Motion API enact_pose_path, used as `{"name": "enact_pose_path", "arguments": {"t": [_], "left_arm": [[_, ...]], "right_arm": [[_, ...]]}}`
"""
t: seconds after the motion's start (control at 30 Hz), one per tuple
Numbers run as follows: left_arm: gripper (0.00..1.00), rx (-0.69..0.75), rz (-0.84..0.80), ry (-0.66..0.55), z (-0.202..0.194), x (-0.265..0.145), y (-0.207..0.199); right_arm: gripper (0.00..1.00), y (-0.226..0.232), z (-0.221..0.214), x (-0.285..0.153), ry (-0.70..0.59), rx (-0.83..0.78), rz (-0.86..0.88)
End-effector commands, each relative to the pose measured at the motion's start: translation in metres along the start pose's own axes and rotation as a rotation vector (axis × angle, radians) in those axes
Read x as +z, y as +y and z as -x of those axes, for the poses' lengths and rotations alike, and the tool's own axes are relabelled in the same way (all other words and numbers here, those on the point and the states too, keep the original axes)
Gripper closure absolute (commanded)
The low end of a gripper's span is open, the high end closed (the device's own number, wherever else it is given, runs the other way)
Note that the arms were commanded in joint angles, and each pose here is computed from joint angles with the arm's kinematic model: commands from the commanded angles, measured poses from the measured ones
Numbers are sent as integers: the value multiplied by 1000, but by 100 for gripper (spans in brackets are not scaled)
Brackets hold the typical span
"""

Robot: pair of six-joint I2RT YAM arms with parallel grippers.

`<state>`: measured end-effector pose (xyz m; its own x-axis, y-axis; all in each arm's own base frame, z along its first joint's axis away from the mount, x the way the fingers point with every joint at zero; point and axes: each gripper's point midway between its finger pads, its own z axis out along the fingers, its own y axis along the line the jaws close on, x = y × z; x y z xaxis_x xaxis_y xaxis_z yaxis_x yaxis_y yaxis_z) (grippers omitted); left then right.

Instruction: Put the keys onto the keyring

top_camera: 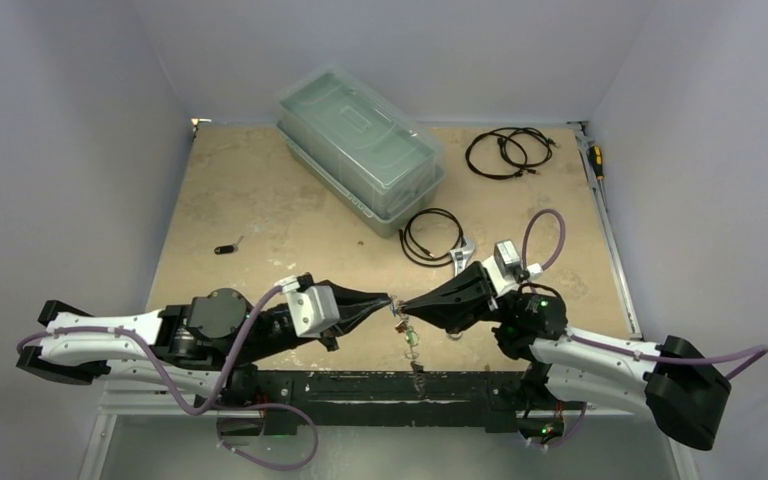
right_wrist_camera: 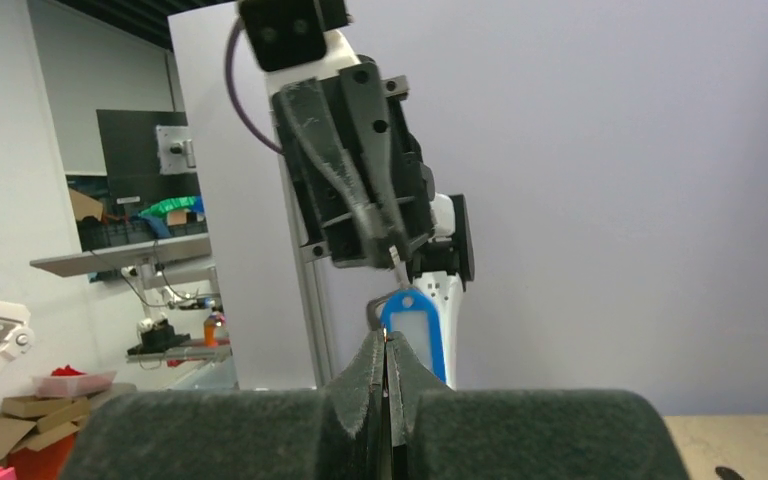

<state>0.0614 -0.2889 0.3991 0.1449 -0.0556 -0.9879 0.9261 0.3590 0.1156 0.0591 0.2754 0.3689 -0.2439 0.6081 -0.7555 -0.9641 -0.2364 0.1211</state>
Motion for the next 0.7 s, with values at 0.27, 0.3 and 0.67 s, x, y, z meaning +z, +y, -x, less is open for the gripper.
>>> {"name": "enact_pose_path", "arguments": {"t": [0.27,0.3,0.67], "left_arm": [[100,-37,-113,-61,10,7,-24],[100,-37,-105,-60,10,7,-23],[100,-59,20,-96,21,-4,5]], "right_arm": [[100,49,66,16,-224,-187,228],[100,50,66,16,-224,-190,233],[100,64,62,10,-188,-206,288]]}}
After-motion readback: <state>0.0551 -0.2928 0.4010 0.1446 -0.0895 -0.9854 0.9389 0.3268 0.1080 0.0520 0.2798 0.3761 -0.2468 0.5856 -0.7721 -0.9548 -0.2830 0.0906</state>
